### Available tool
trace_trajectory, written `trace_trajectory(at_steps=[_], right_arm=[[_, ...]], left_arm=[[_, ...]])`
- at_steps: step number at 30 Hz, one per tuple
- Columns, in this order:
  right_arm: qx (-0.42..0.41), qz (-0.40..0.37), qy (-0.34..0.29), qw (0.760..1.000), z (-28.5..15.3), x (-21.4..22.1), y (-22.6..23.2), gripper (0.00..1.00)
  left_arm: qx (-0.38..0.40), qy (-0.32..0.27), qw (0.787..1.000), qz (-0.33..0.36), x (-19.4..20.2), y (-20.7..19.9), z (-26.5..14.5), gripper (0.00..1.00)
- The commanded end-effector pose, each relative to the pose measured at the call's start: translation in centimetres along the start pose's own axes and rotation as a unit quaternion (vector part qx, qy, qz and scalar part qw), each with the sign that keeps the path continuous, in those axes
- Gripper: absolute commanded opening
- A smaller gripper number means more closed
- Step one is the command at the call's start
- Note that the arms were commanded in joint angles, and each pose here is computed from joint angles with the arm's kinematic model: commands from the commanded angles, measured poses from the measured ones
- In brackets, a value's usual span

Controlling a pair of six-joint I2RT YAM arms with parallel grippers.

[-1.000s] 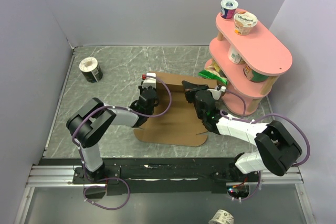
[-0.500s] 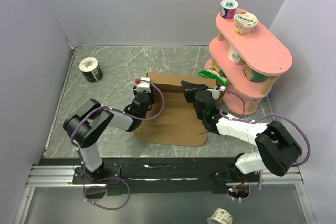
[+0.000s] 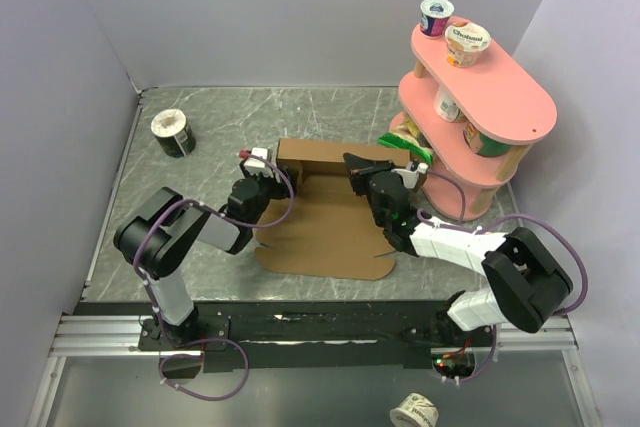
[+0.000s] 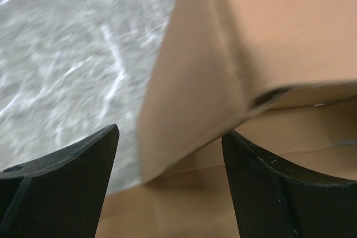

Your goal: Fold the paper box

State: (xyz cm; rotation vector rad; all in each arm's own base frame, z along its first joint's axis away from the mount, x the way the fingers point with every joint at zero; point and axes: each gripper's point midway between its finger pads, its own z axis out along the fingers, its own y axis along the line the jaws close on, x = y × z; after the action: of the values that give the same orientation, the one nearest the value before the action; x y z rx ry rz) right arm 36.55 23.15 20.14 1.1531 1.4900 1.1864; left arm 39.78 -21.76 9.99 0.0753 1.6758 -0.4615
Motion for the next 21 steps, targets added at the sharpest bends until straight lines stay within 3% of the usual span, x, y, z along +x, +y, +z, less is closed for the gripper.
trace_trajectory(at_steps=[1, 7, 17, 20, 21], right_arm=[[0.012, -0.025, 0.007, 1.000, 0.0, 0.4, -1.0, 0.00], [0.006, -0.031, 0.004, 0.999, -0.1, 0.3, -0.6, 0.00], [0.002, -0.027, 0.013, 1.000, 0.2, 0.8, -0.8, 0.00], [0.000, -0.028, 0.020, 0.999, 0.0, 1.0, -0.6, 0.00], [0.000, -0.029, 0.021, 0.999, 0.0, 1.0, -0.5, 0.00]], left_arm=[[0.098, -0.050, 0.993, -0.031, -2.8, -3.3, 0.3, 0.82], [0.131, -0.035, 0.989, -0.059, -2.8, -3.4, 1.1, 0.85], [0.149, -0.006, 0.985, -0.091, -2.9, -4.6, 3.7, 0.78], [0.142, -0.006, 0.985, -0.097, -3.2, -4.6, 4.2, 0.63], [0.142, -0.004, 0.985, -0.098, -3.1, -4.6, 4.1, 0.52]])
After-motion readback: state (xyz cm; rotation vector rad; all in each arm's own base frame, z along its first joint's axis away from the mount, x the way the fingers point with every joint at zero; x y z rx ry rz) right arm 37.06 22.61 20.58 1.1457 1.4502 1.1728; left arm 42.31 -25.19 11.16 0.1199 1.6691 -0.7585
